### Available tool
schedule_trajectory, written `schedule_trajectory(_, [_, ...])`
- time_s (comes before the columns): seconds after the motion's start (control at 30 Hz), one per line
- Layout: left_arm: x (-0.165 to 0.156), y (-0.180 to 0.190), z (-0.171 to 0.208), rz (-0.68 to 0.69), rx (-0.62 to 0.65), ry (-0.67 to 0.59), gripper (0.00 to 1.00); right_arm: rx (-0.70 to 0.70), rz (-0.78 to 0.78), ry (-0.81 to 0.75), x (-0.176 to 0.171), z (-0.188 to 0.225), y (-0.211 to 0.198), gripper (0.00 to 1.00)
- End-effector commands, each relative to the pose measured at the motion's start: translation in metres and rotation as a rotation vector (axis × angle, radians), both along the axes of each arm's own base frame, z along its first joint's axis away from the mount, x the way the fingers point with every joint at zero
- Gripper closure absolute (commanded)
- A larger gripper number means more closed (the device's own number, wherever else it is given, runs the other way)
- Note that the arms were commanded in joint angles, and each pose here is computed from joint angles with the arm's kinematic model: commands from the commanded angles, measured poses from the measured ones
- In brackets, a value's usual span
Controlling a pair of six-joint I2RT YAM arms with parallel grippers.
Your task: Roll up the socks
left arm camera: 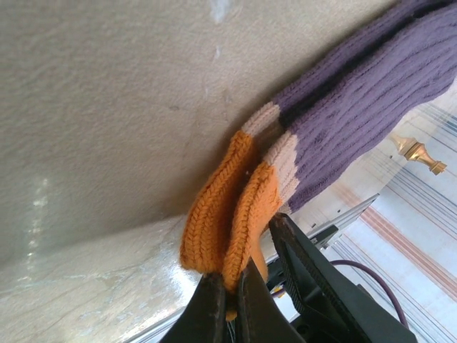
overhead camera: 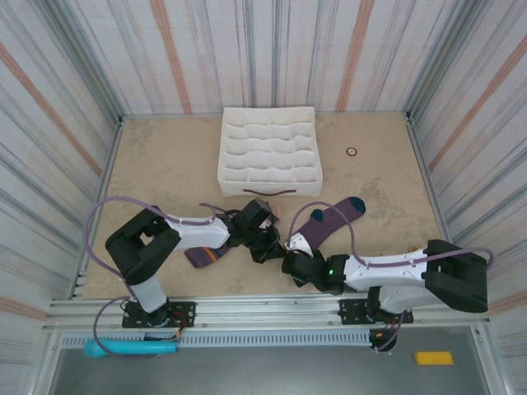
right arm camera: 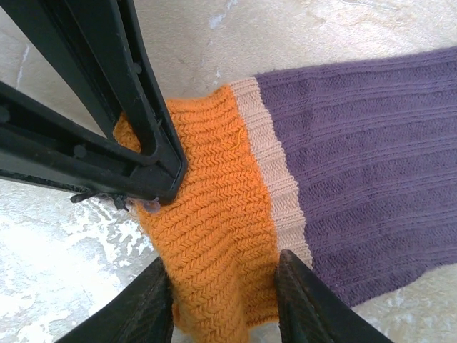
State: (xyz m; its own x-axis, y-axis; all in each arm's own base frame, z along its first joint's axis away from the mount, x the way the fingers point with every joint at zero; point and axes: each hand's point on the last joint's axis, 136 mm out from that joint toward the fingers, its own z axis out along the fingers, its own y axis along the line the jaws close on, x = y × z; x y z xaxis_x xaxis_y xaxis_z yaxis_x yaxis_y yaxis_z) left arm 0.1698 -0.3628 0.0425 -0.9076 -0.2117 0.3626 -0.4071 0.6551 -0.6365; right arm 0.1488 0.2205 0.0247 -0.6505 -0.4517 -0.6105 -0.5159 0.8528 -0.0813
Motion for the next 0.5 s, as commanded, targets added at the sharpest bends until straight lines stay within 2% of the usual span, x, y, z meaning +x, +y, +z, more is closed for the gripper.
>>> schedule_trajectory(0.0, [-0.003, 0.003, 0.004, -0.012, -0.012, 0.001, 1.00, -0.012, -0.005, -0.013, 0.001, -0.001, 0.002, 0.62])
schedule_trajectory(0.13, [-0.002, 0.005, 0.001, -0.005, -0.008, 0.004, 1.00, -0.011, 0.004, -0.012, 0.000, 0.000, 0.005, 0.66])
schedule_trajectory(0.37, [0.005, 0.008, 0.006, 0.002, -0.011, -0.020, 1.00, -0.007, 0.011, 0.007, -0.003, -0.001, 0.009, 0.93])
schedule_trajectory(0.47, [0.011, 0.010, 0.009, 0.017, -0.010, -0.043, 0.85, 0.009, 0.020, 0.028, -0.005, 0.000, 0.012, 1.00])
